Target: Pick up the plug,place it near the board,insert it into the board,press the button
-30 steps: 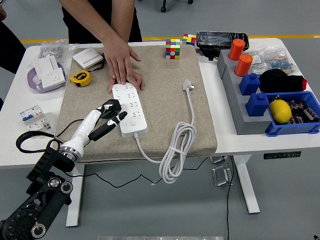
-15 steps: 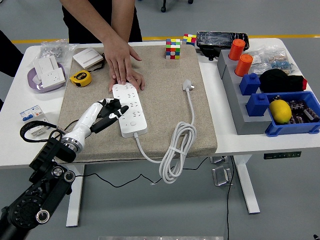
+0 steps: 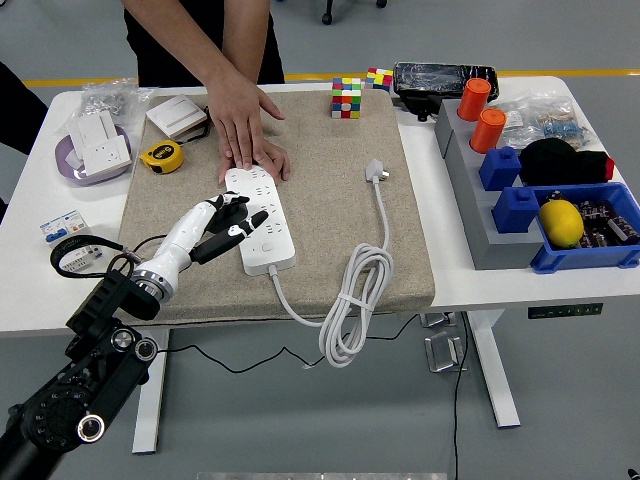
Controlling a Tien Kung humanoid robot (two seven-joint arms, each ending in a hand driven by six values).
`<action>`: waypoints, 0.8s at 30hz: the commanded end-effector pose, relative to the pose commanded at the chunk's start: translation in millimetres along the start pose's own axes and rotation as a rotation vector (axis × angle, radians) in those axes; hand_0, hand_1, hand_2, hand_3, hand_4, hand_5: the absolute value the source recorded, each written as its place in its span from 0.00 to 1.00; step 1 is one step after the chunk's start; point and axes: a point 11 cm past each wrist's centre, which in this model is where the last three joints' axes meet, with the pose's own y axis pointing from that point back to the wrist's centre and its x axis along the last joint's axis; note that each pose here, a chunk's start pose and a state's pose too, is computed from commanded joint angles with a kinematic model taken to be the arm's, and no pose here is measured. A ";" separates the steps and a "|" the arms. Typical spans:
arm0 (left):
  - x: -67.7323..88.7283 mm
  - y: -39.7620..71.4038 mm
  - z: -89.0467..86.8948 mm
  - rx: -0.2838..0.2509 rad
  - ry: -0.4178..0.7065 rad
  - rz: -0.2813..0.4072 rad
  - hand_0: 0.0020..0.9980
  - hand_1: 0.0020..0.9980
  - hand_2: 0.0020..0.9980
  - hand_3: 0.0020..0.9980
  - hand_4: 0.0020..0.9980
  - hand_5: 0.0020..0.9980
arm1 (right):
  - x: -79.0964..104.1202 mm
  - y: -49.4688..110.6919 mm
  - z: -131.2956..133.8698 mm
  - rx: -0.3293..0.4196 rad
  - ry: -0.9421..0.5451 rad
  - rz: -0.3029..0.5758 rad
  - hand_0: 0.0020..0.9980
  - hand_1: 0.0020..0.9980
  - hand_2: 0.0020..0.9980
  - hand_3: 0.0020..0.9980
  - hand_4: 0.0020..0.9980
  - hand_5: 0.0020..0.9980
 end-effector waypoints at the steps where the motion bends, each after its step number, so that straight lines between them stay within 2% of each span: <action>1: -0.9 -0.6 0.7 -0.002 -0.003 -0.004 0.95 0.93 0.87 0.83 1.00 1.00 | 0.1 0.0 0.4 -0.001 0.001 0.000 0.87 0.81 0.78 0.79 1.00 0.94; 7: -5.8 -7.0 10.2 -0.035 -0.043 -0.037 0.95 0.93 0.87 0.83 1.00 1.00 | 0.2 0.0 0.3 0.000 0.002 0.000 0.87 0.81 0.78 0.79 1.00 0.94; 14: -6.3 -20.0 22.5 -0.080 -0.111 -0.062 0.95 0.93 0.87 0.83 1.00 1.00 | 1.3 0.1 -4.1 0.007 -0.001 0.002 0.87 0.81 0.78 0.79 1.00 0.94; 24: -4.4 -28.3 25.0 -0.091 -0.160 -0.067 0.95 0.92 0.87 0.83 1.00 1.00 | 1.3 0.0 -3.1 0.004 -0.003 0.002 0.87 0.81 0.78 0.79 1.00 0.94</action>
